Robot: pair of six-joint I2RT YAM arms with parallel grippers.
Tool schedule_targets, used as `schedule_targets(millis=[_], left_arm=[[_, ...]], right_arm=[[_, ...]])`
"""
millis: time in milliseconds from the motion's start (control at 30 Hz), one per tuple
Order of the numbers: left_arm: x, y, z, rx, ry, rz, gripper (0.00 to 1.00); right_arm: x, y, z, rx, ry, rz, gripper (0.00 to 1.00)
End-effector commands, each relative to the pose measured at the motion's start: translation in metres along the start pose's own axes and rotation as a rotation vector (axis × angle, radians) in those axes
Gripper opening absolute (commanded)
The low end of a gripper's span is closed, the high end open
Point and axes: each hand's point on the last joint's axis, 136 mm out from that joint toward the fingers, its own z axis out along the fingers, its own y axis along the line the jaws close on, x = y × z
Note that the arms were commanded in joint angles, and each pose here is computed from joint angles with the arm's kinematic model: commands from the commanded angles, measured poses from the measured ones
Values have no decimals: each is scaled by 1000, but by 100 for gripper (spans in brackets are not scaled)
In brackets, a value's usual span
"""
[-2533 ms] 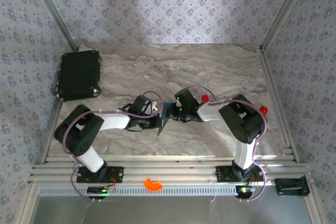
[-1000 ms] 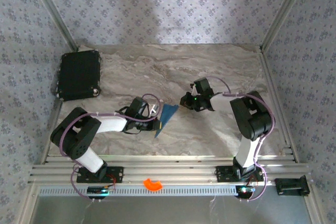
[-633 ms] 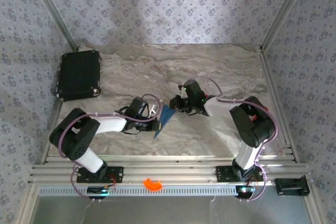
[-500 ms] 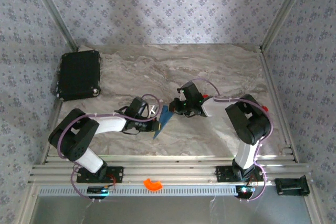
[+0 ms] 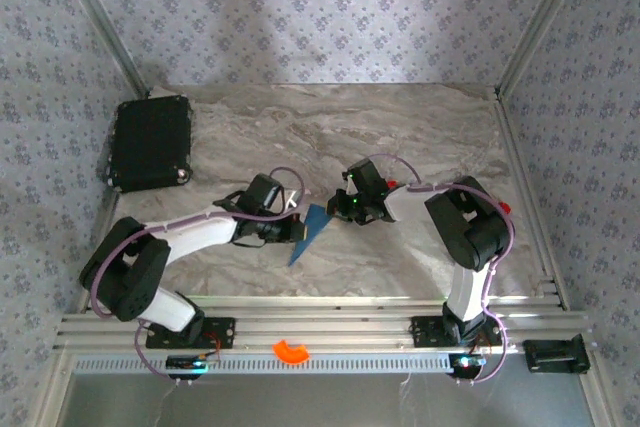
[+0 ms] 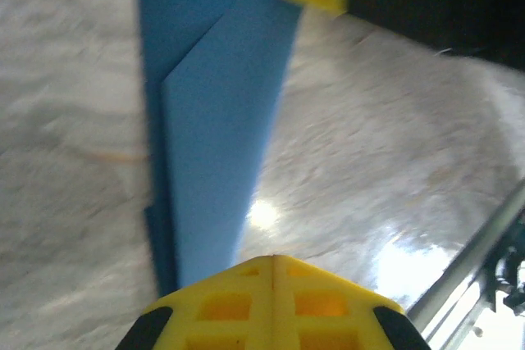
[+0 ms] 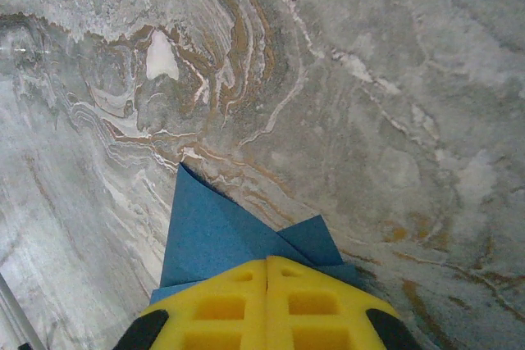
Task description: Fold a paper plane with a square sheet of paper (pick it up from the middle)
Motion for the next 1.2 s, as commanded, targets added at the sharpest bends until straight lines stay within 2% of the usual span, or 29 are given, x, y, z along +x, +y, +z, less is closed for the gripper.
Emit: schedule_targets(millis=[0, 167, 367, 667, 1167], left_arm=[[-13, -25, 4, 88, 10, 10, 4], [-18, -22, 31, 115, 71, 8, 4], [11, 7, 52, 65, 161, -39, 5], [72, 42, 32, -24, 228, -64, 7], [120, 65, 2, -96, 243, -116, 10]], right_arm=[[22, -31, 2, 118, 60, 34, 1], [20, -35, 0, 120, 58, 40, 1], [22, -39, -1, 137, 67, 35, 1], [23, -44, 0, 151, 71, 39, 0], [23, -45, 2, 156, 69, 42, 0]])
